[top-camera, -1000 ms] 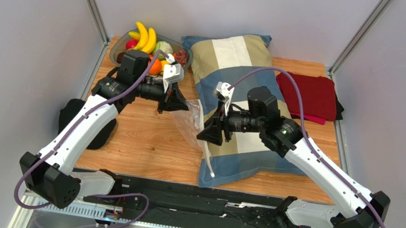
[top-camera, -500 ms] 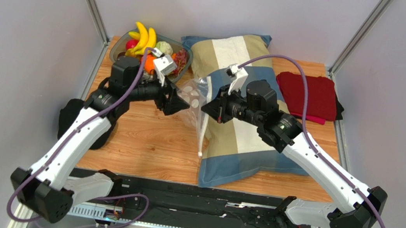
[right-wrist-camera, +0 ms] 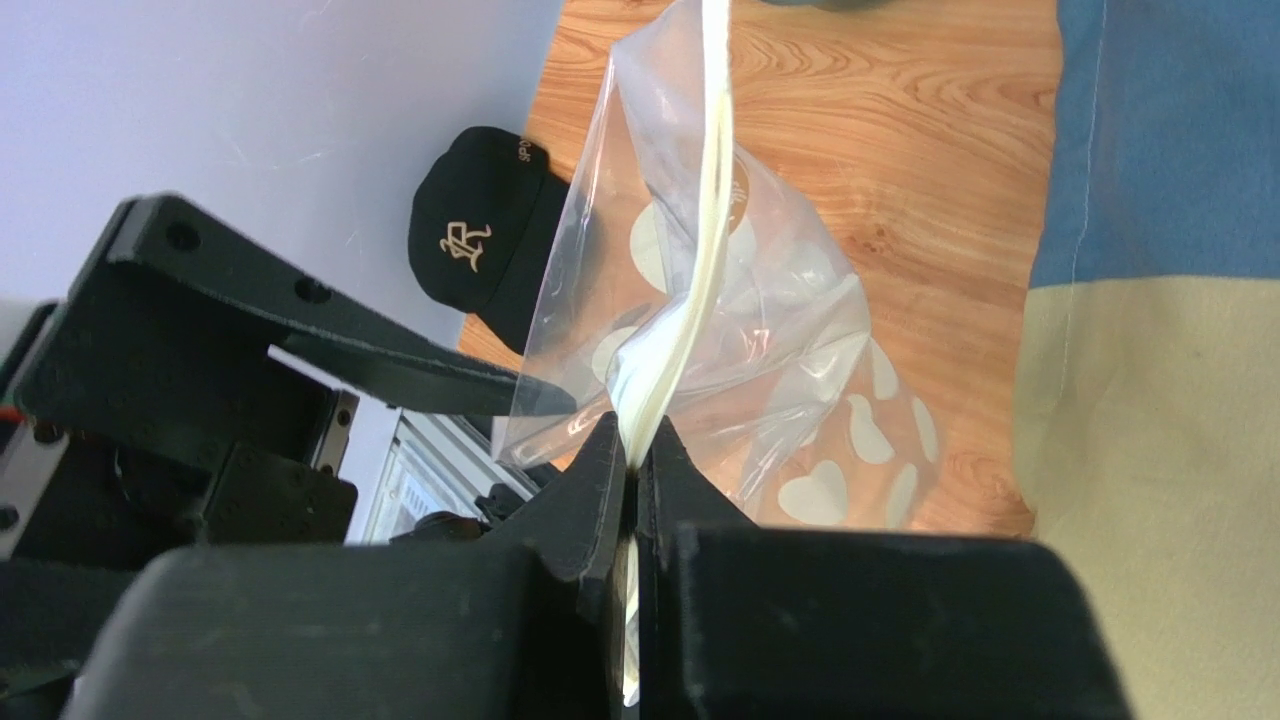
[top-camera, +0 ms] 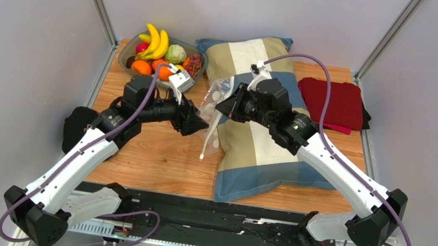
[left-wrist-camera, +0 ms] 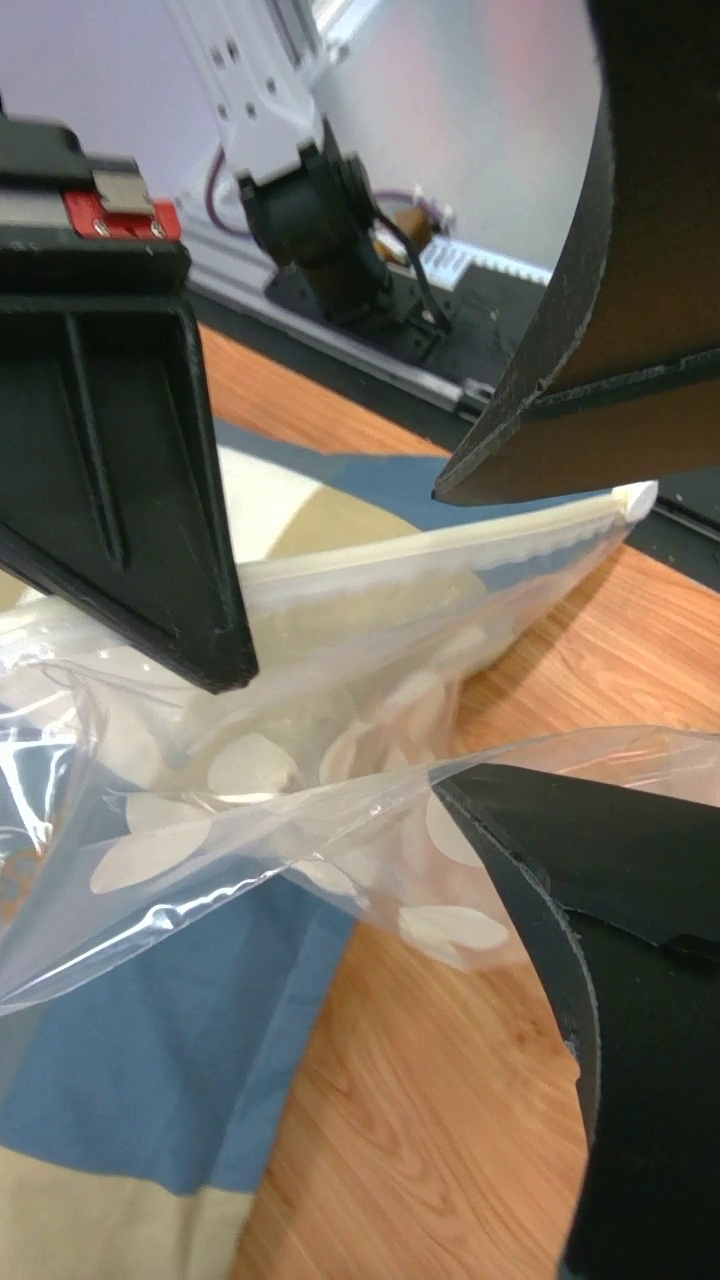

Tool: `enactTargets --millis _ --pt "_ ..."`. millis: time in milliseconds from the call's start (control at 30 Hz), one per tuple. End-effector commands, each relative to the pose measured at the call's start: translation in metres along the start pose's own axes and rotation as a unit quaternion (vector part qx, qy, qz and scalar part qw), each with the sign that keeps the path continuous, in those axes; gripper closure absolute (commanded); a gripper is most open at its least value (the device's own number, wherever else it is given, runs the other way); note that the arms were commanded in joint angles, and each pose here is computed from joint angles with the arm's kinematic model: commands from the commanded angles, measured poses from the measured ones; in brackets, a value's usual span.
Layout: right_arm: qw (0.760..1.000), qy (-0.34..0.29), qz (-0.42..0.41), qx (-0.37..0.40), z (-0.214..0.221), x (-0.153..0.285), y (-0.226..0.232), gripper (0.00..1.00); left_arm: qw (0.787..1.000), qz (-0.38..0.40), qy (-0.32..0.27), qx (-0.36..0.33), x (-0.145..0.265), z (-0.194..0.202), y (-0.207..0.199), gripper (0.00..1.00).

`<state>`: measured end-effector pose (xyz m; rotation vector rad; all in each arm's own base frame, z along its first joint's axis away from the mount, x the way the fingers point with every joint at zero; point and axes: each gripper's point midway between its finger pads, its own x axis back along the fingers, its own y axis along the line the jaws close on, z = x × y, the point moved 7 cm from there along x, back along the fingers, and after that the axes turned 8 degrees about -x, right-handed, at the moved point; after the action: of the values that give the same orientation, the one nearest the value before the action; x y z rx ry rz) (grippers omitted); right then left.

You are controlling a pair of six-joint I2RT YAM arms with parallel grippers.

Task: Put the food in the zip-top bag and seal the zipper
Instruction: Pick up the zipper food storage bag at the center of the board.

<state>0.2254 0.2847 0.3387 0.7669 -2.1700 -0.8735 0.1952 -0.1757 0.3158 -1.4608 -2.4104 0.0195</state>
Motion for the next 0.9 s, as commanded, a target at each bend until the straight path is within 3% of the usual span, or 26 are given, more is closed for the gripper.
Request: enactTargets --millis 0,133,167,300,400,433,533,867 --pt "0.998 -0.044 0.011 -0.045 -0.015 0.002 0.011 1.0 0.996 -0.072 0.005 -0.056 0.004 -0.011 0.002 0.29" --pt "0.998 -0.04 0.028 -0.05 -0.012 -0.003 0.006 1.0 0.985 -0.15 0.022 -0.086 0.01 -0.014 0.011 0.21" --pt "0.997 -0.039 0.035 -0.048 -0.011 -0.004 0.004 1.0 0.974 -0.206 0.015 -0.094 0.018 -0.02 0.021 0.18" --pt "0.996 -0.053 0.056 -0.037 -0.015 -0.005 -0.001 1.0 0.942 -0.301 -0.028 -0.146 0.05 -0.048 0.033 0.08" --pt "0.996 -0.054 0.066 -0.038 -0.016 -0.007 -0.003 1.0 0.958 -0.246 -0.04 -0.145 0.058 -0.061 0.026 0.07" --pt "0.995 -0.056 0.066 -0.042 -0.017 -0.008 -0.002 1.0 0.976 -0.166 -0.006 -0.137 0.047 -0.049 0.015 0.09" --pt "0.995 -0.052 0.067 -0.058 -0.017 -0.012 0.0 1.0 0.99 -0.09 0.011 -0.109 0.038 -0.042 -0.001 0.17" --pt "0.993 -0.033 0.065 -0.09 -0.013 -0.018 0.003 1.0 0.984 -0.085 0.049 -0.149 -0.002 -0.03 0.002 0.44"
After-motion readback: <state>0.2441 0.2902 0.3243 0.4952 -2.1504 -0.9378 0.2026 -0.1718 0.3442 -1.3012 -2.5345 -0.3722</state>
